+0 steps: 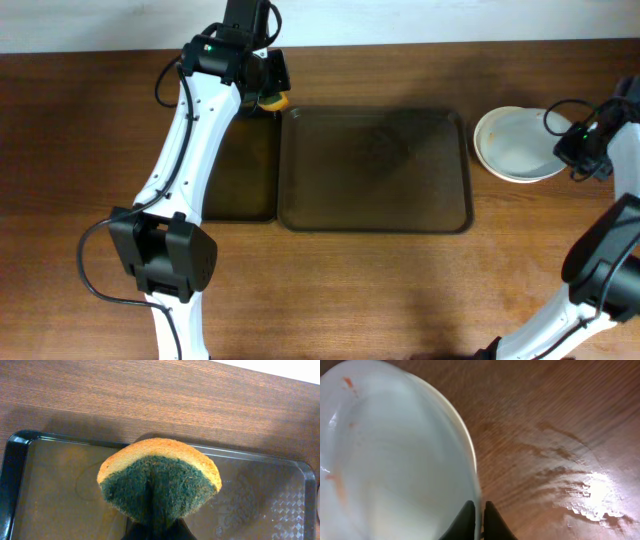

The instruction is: Clean dirty plates on tray and stack at the side

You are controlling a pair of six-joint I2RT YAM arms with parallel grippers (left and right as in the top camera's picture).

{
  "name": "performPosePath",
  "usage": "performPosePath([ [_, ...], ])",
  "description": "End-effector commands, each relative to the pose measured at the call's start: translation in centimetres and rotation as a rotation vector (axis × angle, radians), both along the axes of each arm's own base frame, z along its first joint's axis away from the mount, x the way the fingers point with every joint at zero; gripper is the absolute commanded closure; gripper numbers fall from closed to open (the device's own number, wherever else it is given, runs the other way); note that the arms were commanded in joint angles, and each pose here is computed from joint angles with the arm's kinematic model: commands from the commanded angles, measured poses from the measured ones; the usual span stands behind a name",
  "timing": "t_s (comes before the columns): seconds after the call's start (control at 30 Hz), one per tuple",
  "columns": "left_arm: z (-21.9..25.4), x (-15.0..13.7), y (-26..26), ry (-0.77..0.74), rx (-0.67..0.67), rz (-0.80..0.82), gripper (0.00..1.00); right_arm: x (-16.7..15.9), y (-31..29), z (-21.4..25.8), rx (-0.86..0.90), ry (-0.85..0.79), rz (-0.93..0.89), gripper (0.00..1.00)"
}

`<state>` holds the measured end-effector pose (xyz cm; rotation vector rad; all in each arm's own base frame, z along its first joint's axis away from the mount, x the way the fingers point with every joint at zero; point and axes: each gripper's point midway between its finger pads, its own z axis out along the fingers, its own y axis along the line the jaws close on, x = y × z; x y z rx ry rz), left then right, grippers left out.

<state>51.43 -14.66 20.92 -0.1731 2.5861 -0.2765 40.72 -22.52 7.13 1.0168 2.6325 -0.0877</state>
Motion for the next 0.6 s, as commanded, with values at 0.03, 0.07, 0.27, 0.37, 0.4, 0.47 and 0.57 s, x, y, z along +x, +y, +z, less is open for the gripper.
performPosePath([
  [0.03, -0.2, 0.2, 0.1, 0.003, 0.000, -0.006, 1.00, 1.3, 1.7, -0.7, 0.054, -0.026, 0.042, 0.68],
  [0.07, -0.3, 0.2, 0.1, 0.003, 0.000, -0.006, 1.00, 1.7, 2.1, -0.3, 0.078, -0.043, 0.056, 0.67],
  [0.27, -2.2, -0.7, 0.7, 0.055, 0.053, -0.028, 1.00, 3.6, 8.8, 6.1, 0.212, -0.116, 0.299, 0.60],
  [0.37, -4.6, -1.7, 1.0, 0.111, 0.100, -0.083, 1.00, 3.8, 13.1, 6.9, 0.242, -0.083, 0.398, 0.40],
  [0.4, -5.3, -2.1, 1.2, 0.129, 0.116, -0.104, 1.00, 3.8, 14.2, 6.8, 0.249, -0.069, 0.420, 0.39],
  [0.47, -7.5, -3.2, 2.0, 0.187, 0.149, -0.118, 1.00, 3.7, 16.9, 6.6, 0.250, -0.039, 0.484, 0.39],
  [0.57, -9.8, -4.1, 4.0, 0.248, 0.193, -0.085, 1.00, 4.0, 19.6, 6.5, 0.227, -0.027, 0.583, 0.29],
])
